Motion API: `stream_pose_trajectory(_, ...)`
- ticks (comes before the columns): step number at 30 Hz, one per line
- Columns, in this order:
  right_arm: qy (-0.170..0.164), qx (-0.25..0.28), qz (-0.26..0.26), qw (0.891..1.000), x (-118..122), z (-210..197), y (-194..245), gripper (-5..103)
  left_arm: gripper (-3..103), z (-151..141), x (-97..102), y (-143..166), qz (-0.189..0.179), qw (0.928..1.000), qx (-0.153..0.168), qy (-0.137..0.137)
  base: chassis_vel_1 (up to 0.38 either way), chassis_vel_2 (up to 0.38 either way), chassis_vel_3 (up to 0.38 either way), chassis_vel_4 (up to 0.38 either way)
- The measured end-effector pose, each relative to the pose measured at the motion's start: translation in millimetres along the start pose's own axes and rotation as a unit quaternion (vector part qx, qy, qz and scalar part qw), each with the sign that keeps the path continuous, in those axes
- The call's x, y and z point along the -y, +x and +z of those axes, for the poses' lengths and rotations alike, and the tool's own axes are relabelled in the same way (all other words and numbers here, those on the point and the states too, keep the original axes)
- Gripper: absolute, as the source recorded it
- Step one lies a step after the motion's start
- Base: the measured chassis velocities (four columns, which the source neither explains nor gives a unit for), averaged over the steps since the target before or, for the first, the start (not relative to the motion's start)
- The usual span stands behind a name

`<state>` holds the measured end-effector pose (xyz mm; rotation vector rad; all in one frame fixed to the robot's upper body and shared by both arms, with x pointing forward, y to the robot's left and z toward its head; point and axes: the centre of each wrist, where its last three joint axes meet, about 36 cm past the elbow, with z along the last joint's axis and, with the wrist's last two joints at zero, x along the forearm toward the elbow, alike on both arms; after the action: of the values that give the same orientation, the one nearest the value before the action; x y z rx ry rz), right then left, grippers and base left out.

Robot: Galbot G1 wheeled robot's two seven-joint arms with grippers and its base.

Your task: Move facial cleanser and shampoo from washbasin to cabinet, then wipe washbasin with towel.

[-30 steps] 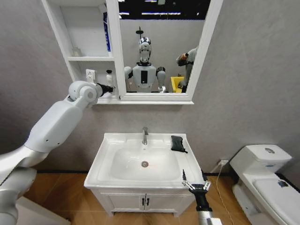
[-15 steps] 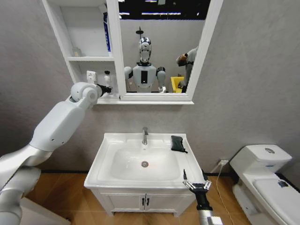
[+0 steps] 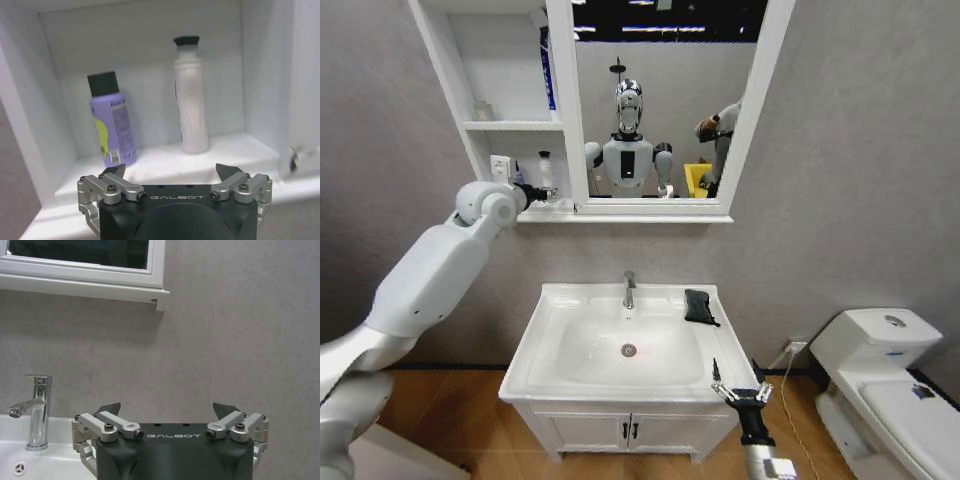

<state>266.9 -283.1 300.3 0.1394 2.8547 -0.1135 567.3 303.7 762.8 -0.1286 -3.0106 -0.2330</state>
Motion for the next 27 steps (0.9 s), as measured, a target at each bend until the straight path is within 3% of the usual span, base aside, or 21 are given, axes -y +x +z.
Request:
stream_pose_trajectory(2, 0.0, 0.0, 0.002, 1.0, 1, -1, -1, 100, 99, 11, -0.1, 11, 0.007, 1.0, 0.001, -0.004, 0.0, 0.0, 0.0, 0.0)
stream_pose_trajectory(5, 0.0, -0.002, 0.005, 1.0, 2, -3, -3, 100, 100, 57, 17.5, 59, 0.032, 0.9988, 0.029, -0.024, 0.0, 0.0, 0.0, 0.0)
stream_pose_trajectory(6, 0.0, -0.002, 0.005, 1.0, 2, -3, -3, 100, 100, 57, 17.5, 59, 0.032, 0.9988, 0.029, -0.024, 0.0, 0.0, 0.0, 0.0)
stream_pose_trajectory(9, 0.004, -0.009, 0.019, 1.0, 4, -8, -1, 100, 100, 107, 33.0, 88, 0.041, 0.9982, 0.024, -0.037, 0.0, 0.0, 0.0, 0.0)
stream_pose_trajectory(10, 0.004, -0.009, 0.019, 1.0, 4, -8, -1, 100, 100, 107, 33.0, 88, 0.041, 0.9982, 0.024, -0.037, 0.0, 0.0, 0.0, 0.0)
stream_pose_trajectory(11, 0.007, -0.012, 0.028, 1.0, 4, -11, -3, 100, 100, 127, 34.8, 102, 0.035, 0.9985, 0.026, -0.032, 0.0, 0.0, 0.0, 0.0)
stream_pose_trajectory(12, 0.007, -0.012, 0.028, 1.0, 4, -11, -3, 100, 100, 127, 34.8, 102, 0.035, 0.9985, 0.026, -0.032, 0.0, 0.0, 0.0, 0.0)
stream_pose_trajectory(14, 0.012, -0.016, 0.04, 0.999, 7, -17, -6, 100, 100, 171, 37.3, 129, 0.017, 0.9991, 0.033, -0.022, 0.0, 0.0, 0.0, 0.0)
stream_pose_trajectory(15, 0.012, -0.016, 0.04, 0.999, 7, -17, -6, 100, 100, 171, 37.3, 129, 0.017, 0.9991, 0.033, -0.022, 0.0, 0.0, 0.0, 0.0)
stream_pose_trajectory(16, 0.015, -0.018, 0.043, 0.999, 9, -20, -6, 100, 100, 199, 40.0, 144, 0.01, 0.9991, 0.038, -0.015, 0.0, 0.0, 0.0, 0.0)
stream_pose_trajectory(17, 0.015, -0.018, 0.043, 0.999, 9, -20, -6, 100, 100, 199, 40.0, 144, 0.01, 0.9991, 0.038, -0.015, 0.0, 0.0, 0.0, 0.0)
stream_pose_trajectory(19, 0.018, -0.025, 0.046, 0.998, 11, -25, -4, 100, 100, 265, 52.4, 182, -0.006, 0.9991, 0.041, 0.0, 0.0, 0.0, 0.0, 0.0)
stream_pose_trajectory(21, 0.018, -0.033, 0.048, 0.998, 11, -29, -3, 100, 100, 305, 67.8, 216, -0.016, 0.9992, 0.033, 0.013, 0.0, 0.0, 0.0, 0.0)
stream_pose_trajectory(27, 0.008, -0.049, 0.046, 0.998, 5, -32, -5, 100, 100, 347, 96.2, 262, -0.005, 0.9987, 0.033, 0.037, 0.0, 0.0, 0.0, 0.0)
